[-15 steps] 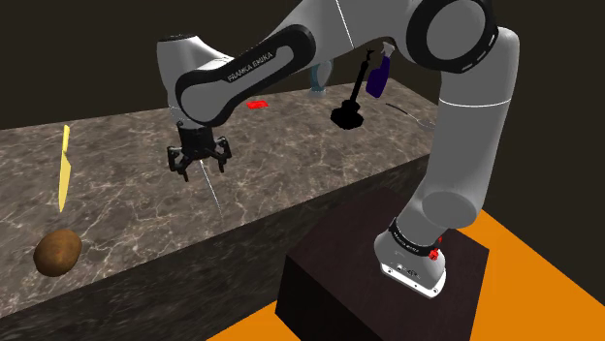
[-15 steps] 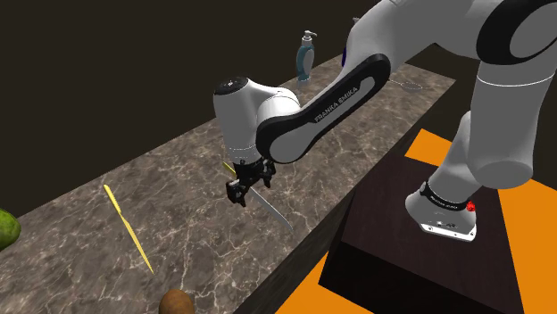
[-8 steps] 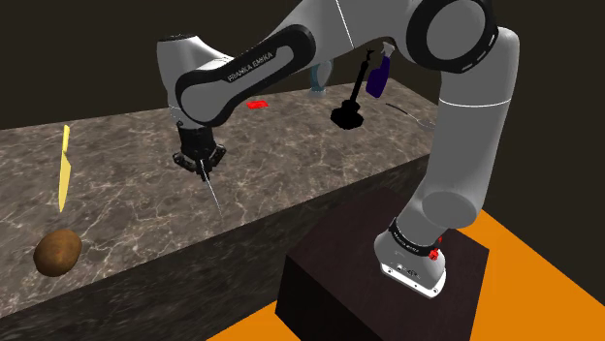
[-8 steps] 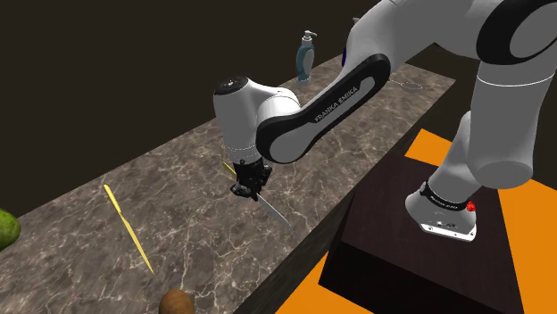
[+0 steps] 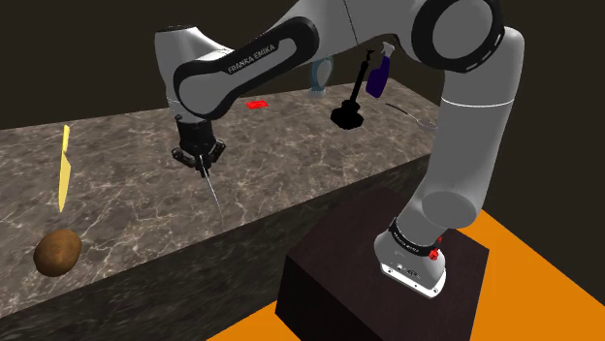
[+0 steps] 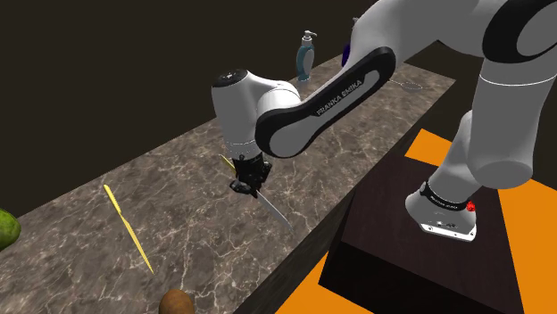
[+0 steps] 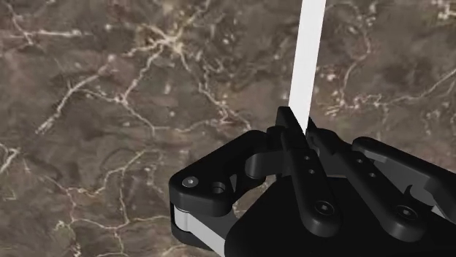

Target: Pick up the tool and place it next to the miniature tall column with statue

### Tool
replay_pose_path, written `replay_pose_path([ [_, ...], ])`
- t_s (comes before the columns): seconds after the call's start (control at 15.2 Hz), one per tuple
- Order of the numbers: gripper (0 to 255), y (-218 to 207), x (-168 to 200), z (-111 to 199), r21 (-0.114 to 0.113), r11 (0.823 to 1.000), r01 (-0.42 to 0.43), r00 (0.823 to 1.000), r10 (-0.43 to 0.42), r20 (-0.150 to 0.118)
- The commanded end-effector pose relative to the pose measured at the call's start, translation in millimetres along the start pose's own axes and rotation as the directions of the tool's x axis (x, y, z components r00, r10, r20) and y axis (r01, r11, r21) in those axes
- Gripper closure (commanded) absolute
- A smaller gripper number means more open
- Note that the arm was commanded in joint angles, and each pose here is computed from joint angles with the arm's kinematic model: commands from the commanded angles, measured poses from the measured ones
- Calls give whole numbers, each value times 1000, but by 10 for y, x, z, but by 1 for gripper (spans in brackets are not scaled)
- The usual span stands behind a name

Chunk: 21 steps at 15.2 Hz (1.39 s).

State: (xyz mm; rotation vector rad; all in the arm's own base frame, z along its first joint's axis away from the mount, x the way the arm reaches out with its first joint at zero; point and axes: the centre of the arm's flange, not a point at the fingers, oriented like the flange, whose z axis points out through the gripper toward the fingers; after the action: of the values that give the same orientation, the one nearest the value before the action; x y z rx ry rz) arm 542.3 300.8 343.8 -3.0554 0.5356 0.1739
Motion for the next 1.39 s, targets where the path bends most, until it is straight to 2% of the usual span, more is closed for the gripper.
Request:
replay_pose_path([
  [0.0, 255, -5, -10, -106, 0, 1000, 0, 1000, 0, 0],
  [1.32, 255, -21, -133, -1155, 0, 1000, 0, 1000, 0, 0],
])
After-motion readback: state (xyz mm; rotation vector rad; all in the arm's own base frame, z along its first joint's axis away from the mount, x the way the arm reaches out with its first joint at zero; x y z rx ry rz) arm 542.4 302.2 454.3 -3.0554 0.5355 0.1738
